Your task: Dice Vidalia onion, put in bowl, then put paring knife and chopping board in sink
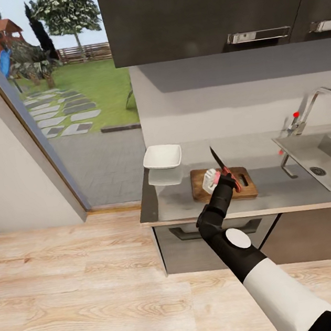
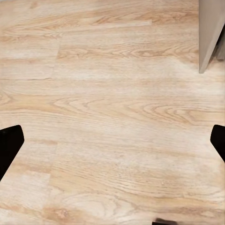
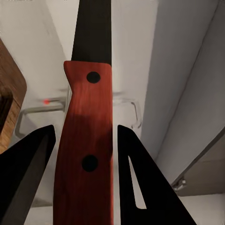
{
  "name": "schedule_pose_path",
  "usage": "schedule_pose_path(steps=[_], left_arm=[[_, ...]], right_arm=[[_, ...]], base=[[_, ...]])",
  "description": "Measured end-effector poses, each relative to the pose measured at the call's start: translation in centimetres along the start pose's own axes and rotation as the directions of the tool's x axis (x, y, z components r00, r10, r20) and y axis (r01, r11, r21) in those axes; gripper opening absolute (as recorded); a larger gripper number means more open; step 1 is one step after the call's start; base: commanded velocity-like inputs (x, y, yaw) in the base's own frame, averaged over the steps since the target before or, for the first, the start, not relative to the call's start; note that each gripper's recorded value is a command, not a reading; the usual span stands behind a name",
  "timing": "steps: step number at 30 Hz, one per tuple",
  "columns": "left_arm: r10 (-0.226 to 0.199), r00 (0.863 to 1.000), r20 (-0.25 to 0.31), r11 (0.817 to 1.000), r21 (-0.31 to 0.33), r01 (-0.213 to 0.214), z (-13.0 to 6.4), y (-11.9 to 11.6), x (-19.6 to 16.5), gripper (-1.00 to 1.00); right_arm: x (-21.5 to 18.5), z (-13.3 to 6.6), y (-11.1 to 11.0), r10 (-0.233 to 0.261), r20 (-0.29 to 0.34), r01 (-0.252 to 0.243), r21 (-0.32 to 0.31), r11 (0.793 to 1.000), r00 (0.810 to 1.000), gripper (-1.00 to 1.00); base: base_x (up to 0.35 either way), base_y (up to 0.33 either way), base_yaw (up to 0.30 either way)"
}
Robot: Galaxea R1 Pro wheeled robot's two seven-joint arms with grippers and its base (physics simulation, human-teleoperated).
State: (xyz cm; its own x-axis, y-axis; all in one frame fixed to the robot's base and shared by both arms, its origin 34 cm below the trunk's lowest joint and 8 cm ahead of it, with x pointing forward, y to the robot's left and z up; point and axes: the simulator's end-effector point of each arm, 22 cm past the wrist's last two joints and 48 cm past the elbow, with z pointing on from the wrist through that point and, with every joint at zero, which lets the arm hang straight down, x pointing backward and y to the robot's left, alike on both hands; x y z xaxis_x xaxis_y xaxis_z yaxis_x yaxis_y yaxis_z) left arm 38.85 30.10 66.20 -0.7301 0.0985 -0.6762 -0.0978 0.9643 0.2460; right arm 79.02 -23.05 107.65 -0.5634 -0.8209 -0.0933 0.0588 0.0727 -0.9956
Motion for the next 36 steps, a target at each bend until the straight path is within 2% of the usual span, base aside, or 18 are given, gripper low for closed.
schedule_pose_path(steps=[10,19,28,32,36], left_arm=[[0.0,1.0,0.0,1.0,0.0,0.0,0.0,0.0,0.0,1.0],[0.0,1.0,0.0,1.0,0.0,0.0,0.0,0.0,0.0,1.0],[0.0,1.0,0.0,1.0,0.0,0.0,0.0,0.0,0.0,1.0],[0.0,1.0,0.0,1.0,0.0,0.0,0.0,0.0,0.0,1.0],[0.0,1.0,0.0,1.0,0.0,0.0,0.0,0.0,0.0,1.0]], right_arm=[[-0.1,-0.1,0.3,0.001,0.003,-0.001,-0.008,1.0,1.0,-1.0],[0.5,-0.3,3.1,-0.06,-0.002,0.06,-0.054,0.997,0.998,-1.0],[0.6,-0.3,3.7,-0.072,-0.002,0.072,-0.064,0.995,0.997,-1.0],[1.0,-0.4,4.9,-0.1,-0.002,0.099,-0.082,0.992,0.995,-1.0],[1.0,-0.4,5.3,-0.105,0.004,0.105,-0.086,0.991,0.994,-1.0]], base=[[0.0,0.0,0.0],[0.0,0.0,0.0],[0.0,0.0,0.0],[0.0,0.0,0.0],[0.0,0.0,0.0]])
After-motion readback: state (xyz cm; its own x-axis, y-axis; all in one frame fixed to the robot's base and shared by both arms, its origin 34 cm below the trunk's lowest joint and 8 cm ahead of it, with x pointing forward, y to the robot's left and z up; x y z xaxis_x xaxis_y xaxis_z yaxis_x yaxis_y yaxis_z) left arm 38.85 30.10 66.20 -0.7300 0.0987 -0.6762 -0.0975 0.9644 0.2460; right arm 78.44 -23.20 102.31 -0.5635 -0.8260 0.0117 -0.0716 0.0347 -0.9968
